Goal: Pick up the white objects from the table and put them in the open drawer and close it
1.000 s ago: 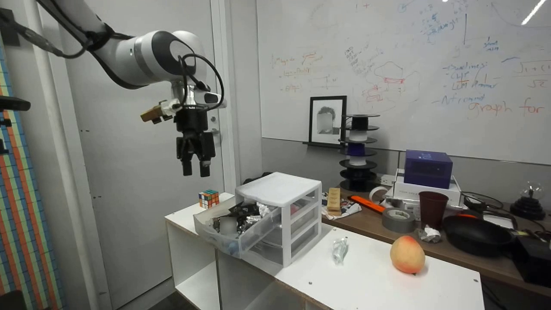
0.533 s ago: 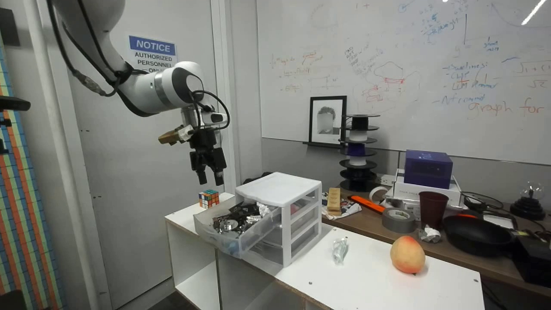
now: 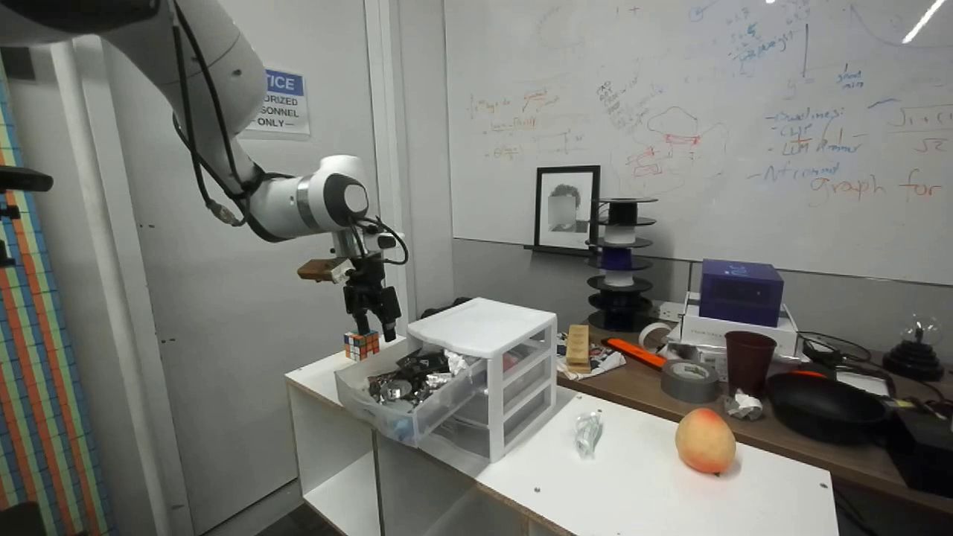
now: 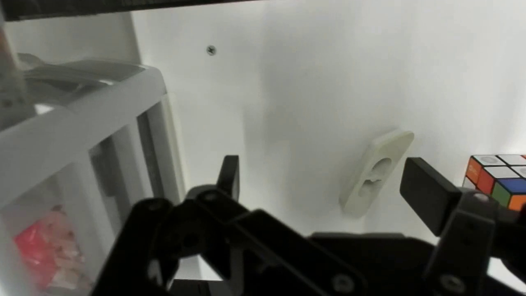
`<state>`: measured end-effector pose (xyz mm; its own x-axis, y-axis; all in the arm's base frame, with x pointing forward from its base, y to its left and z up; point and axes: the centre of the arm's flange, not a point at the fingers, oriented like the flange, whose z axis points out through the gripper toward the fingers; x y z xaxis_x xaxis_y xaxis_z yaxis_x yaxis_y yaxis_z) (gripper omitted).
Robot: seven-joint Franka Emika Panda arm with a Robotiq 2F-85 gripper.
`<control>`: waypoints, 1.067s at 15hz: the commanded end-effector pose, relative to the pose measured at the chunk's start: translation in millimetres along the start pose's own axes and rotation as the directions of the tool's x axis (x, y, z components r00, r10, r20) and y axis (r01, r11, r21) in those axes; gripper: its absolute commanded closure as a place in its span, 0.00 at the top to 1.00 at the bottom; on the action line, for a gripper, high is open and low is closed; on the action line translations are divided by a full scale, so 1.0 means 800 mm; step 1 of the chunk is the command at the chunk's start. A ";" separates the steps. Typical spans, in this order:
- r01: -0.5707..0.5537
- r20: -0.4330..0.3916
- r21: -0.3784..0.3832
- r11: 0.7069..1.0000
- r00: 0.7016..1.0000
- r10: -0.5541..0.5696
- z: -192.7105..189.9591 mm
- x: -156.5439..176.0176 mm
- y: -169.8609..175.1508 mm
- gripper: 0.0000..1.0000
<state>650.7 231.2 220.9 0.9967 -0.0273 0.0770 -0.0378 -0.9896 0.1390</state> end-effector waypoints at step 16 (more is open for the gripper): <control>-0.076 -0.013 0.097 0.992 0.997 0.078 0.105 0.079 -0.103 0.59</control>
<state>703.8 283.0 132.3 0.9926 -0.0959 0.0751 -0.0989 -0.9944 0.0382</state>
